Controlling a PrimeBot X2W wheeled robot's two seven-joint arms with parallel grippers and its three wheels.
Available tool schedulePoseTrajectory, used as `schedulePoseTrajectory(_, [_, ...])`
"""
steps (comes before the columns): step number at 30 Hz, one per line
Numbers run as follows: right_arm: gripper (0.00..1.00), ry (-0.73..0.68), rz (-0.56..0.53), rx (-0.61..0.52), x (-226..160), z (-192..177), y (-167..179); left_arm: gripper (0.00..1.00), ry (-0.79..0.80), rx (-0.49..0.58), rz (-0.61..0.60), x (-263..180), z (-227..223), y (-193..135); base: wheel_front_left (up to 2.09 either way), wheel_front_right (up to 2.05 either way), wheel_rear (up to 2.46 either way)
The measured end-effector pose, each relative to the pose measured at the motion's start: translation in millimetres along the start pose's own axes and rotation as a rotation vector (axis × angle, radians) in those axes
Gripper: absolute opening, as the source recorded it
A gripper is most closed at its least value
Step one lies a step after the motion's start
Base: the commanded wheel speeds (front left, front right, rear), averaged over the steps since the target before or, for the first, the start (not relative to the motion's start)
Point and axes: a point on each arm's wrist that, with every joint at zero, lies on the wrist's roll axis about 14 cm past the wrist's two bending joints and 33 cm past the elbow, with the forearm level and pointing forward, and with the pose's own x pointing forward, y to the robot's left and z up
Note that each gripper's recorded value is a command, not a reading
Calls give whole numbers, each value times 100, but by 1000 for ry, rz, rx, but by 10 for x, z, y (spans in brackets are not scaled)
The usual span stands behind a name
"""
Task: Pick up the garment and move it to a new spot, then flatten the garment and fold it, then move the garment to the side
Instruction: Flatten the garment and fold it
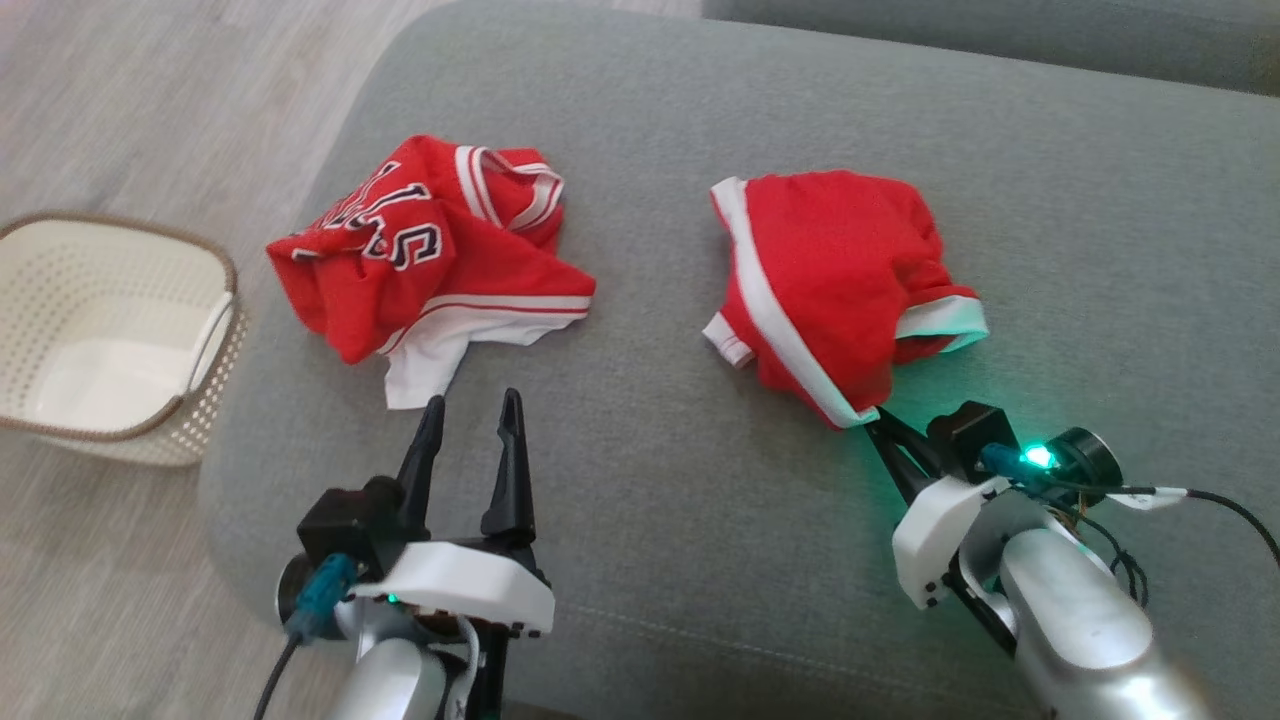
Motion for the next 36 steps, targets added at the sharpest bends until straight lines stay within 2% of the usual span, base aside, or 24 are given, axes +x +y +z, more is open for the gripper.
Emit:
schedulePoseTrajectory(5, [0, -15, -36, -30, -100, 56, -126, 100, -13, -8, -25, 19, 35, -58, 0, 0, 0])
schedulePoseTrajectory(9, [0, -59, -107, -81, -286, 192, -381, 100, -24, -16, -63, 35, 66, -154, 0, 0, 0])
schedulePoseTrajectory(15, [0, -125, -268, -135, -765, 385, -828, 100, -27, -26, -145, 39, 71, -384, 0, 0, 0])
schedulePoseTrajectory(19, [0, -103, -364, -173, -1157, 383, -1012, 100, -16, -27, -203, 45, 34, -563, 0, 0, 0])
schedulePoseTrajectory(29, [0, 52, -616, -95, -2136, 30, -1286, 100, 78, 0, -364, 78, -276, -1062, 0, 0, 0])
schedulePoseTrajectory(36, [0, 110, -653, -9, -2312, -247, -1196, 100, 209, 52, -514, 123, -679, -1449, 0, 0, 0])
